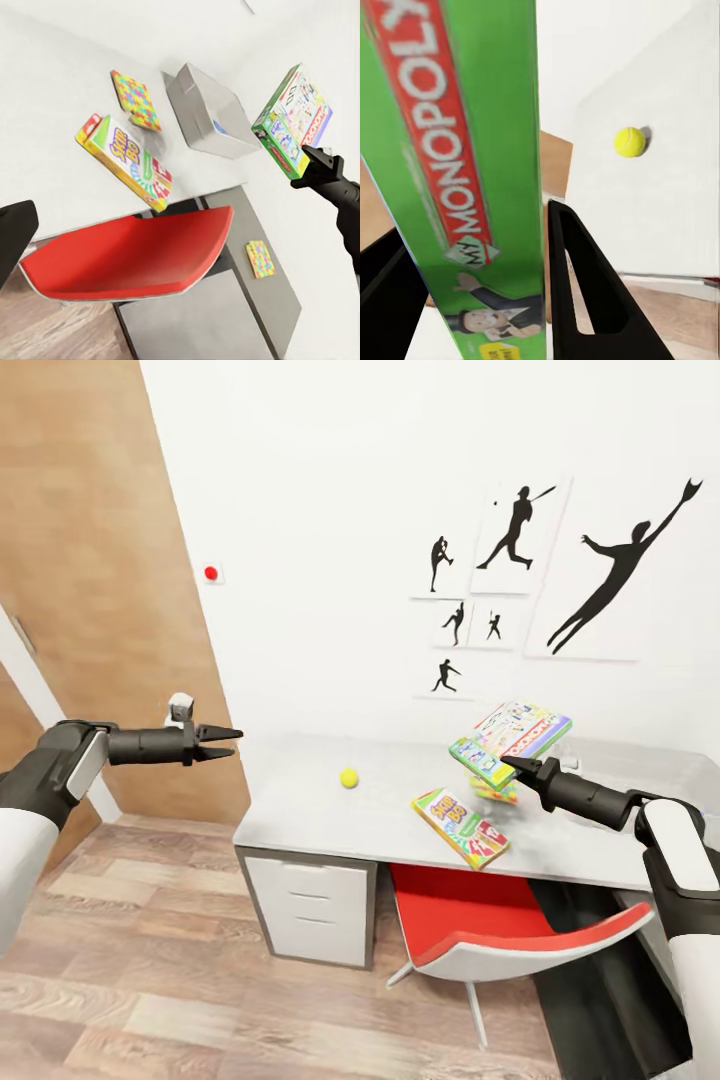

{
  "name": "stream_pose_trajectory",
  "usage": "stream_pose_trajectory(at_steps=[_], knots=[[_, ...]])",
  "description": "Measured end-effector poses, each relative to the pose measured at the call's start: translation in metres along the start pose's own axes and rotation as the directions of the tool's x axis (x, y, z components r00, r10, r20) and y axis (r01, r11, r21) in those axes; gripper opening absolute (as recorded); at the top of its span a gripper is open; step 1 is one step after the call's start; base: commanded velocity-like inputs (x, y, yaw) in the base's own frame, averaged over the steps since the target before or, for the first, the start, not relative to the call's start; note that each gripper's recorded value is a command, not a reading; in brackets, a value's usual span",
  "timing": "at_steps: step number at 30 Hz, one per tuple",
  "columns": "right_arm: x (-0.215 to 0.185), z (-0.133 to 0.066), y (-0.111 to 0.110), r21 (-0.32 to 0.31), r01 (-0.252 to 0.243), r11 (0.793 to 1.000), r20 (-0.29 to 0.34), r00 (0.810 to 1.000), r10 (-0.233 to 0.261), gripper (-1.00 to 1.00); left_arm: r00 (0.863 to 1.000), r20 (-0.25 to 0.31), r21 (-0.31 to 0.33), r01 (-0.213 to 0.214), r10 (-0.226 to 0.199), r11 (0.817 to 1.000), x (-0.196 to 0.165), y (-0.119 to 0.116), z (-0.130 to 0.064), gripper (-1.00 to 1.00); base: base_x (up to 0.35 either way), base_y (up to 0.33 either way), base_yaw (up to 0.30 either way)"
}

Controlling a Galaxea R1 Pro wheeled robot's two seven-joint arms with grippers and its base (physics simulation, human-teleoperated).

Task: Put all the toys in the child's room - the three board games (two on the bed and one on the table), the two jigsaw puzzles on the table, and the tennis ball on the table - inside the toy box on the table in the child's room.

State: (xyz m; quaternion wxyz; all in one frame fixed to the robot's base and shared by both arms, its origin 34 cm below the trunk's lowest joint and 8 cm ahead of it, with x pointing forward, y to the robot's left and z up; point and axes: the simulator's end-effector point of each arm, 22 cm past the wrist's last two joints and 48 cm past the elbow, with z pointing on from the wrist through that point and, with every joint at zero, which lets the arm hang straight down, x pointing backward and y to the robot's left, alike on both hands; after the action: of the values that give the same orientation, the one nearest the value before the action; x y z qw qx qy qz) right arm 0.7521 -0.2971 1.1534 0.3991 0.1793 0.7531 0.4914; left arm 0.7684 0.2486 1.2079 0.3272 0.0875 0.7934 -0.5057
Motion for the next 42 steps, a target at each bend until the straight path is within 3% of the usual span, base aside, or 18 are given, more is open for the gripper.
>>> stream_pose_trajectory(at_steps=[9, 13, 25, 42], knots=[[0.0, 0.0, 0.0, 0.0, 0.0, 1.0, 0.0, 1.0, 0.0, -1.0, 1.0, 0.0, 0.0, -0.001, 0.001, 1.0, 0.0, -0.001, 0.0, 1.0, 0.109, 0.0, -0.283], [0.0, -0.001, 0.0, 0.001, 0.002, 1.0, 0.0, 1.0, -0.002, -1.0, 1.0, 0.001, 0.004, -0.02, 0.02, 1.0, -0.002, -0.006, 0.0, 1.0, 0.197, 0.0, -0.253], [-0.001, -0.002, 0.005, -0.009, 0.001, 1.0, 0.002, 1.0, -0.001, -1.0, 0.999, 0.003, 0.01, -0.05, 0.05, 0.999, -0.007, -0.016, -0.001, 1.0, 0.194, 0.0, -0.08], [-0.005, -0.008, 0.018, -0.024, 0.014, 1.0, 0.014, 1.0, -0.013, -1.0, 0.997, 0.017, 0.011, -0.071, 0.071, 0.997, -0.013, -0.03, -0.01, 1.0, 0.052, 0.0, -0.15]])
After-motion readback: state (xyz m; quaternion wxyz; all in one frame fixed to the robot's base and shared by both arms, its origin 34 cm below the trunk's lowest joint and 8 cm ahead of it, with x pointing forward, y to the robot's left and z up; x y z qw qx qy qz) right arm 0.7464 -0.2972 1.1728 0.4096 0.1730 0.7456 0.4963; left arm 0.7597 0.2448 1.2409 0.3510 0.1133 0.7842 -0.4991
